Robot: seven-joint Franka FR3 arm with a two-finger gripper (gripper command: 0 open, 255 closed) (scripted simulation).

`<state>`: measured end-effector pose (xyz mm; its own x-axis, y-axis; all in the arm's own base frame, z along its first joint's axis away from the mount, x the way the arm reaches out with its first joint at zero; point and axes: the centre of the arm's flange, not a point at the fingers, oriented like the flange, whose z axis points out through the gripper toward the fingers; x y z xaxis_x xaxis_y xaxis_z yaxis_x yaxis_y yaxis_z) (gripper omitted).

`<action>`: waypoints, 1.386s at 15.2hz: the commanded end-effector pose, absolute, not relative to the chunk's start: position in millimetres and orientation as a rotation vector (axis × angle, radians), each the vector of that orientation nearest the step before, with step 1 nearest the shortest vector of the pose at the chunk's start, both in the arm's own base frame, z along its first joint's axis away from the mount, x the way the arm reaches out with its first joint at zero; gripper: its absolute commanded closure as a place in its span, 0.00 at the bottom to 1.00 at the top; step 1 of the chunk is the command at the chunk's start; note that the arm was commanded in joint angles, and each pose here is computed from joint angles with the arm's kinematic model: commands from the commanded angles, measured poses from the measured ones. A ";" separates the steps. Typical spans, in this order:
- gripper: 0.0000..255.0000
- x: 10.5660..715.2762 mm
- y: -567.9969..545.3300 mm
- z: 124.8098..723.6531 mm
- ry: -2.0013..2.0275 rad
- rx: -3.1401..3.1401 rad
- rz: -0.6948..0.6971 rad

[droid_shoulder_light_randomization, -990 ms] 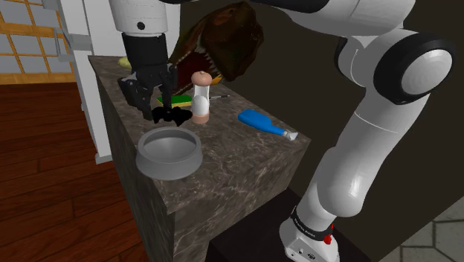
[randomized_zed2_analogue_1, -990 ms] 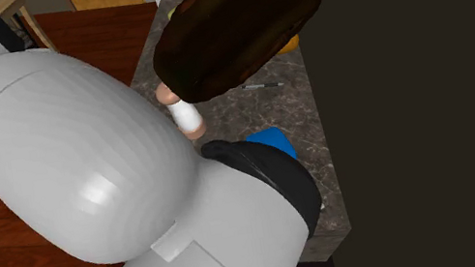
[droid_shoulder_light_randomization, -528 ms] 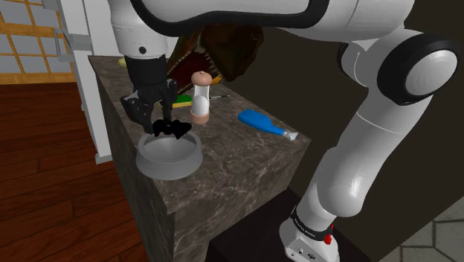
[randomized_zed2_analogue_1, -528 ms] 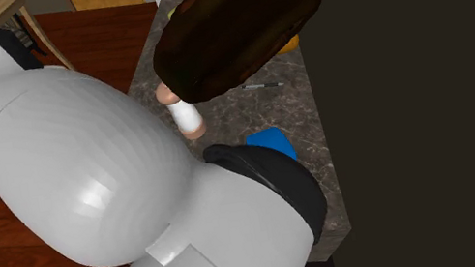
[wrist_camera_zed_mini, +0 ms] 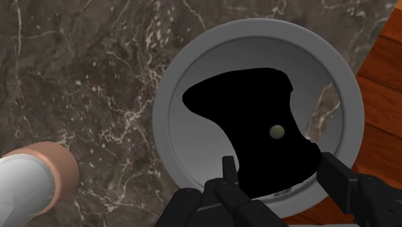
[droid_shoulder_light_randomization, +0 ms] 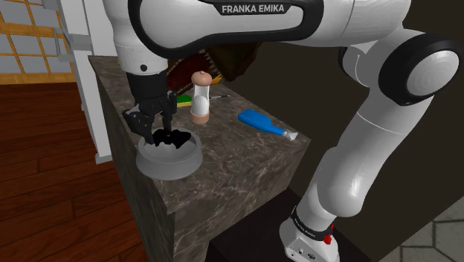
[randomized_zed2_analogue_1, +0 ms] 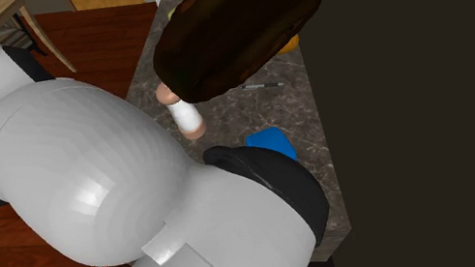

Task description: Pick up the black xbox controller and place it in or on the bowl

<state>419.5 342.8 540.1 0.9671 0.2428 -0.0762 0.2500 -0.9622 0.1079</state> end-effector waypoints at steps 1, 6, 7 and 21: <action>1.00 419.6 342.6 539.8 0.377 3.000 -0.094; 0.00 419.6 342.6 539.8 0.377 3.000 -0.094; 0.00 419.6 342.6 539.8 0.377 3.000 -0.094; 0.00 421.9 348.8 589.4 0.377 3.000 -0.094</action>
<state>421.9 348.8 589.3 0.9671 0.2428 -0.0758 0.2500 -0.9622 0.1078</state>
